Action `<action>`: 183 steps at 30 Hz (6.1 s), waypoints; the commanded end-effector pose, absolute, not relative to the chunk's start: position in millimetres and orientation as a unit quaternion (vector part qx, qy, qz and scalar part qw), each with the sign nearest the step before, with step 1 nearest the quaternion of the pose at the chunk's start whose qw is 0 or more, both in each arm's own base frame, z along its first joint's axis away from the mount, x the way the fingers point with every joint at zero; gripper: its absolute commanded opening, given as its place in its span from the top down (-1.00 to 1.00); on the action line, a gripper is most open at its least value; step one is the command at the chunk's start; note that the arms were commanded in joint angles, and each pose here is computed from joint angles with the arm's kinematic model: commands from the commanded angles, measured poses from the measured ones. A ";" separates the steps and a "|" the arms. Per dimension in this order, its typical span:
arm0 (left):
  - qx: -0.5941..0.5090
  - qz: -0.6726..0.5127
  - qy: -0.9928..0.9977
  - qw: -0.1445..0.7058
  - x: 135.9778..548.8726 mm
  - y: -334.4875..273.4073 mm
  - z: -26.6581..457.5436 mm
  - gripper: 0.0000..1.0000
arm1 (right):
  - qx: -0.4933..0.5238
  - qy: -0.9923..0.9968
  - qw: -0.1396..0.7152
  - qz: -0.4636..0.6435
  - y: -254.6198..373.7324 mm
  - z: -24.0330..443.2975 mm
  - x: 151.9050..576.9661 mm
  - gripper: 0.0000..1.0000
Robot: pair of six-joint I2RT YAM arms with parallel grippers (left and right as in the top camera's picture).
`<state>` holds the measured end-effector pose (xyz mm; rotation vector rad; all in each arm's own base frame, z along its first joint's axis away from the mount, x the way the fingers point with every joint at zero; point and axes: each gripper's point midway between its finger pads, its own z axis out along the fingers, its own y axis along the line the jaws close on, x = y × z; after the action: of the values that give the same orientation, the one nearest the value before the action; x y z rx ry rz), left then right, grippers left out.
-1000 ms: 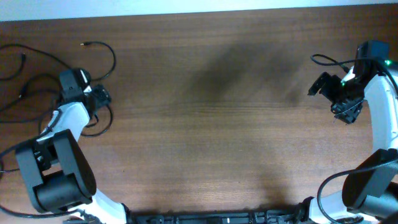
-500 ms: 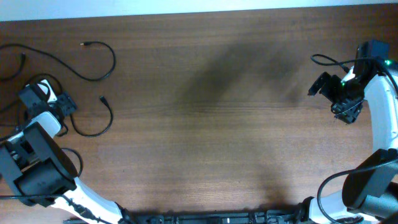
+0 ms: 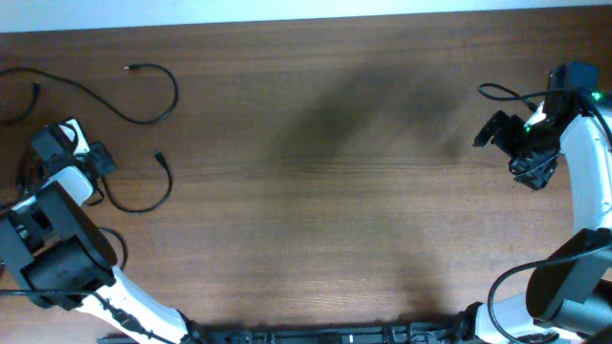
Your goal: Untangle cables
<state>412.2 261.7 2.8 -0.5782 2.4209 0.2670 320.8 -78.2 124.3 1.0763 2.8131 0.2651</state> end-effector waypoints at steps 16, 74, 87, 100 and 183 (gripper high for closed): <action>-0.256 0.189 0.904 0.287 419.3 338.4 40.7 0.90 | 0.351 0.930 0.071 0.085 -79.4 131.1 321.3 -0.97; -0.112 -0.232 0.951 0.170 456.1 59.2 177.6 -0.98 | 0.349 0.929 0.085 0.093 -79.1 132.7 328.8 -0.97; 0.133 -0.136 0.980 0.050 397.4 -155.4 155.5 -0.98 | 0.104 0.934 0.260 0.221 37.9 290.1 199.3 -0.97; 0.131 -0.139 0.933 0.305 246.9 -103.2 255.6 -0.97 | 0.100 0.905 0.374 0.176 44.3 314.2 112.3 -0.97; 0.134 -0.145 0.910 0.365 225.4 -96.4 245.6 -0.98 | -0.012 0.731 0.682 0.024 5.7 158.0 245.8 -0.97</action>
<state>225.4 -97.0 246.3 0.3562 2.3385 -0.3759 246.1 6.9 159.4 -0.0256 1.6399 0.0628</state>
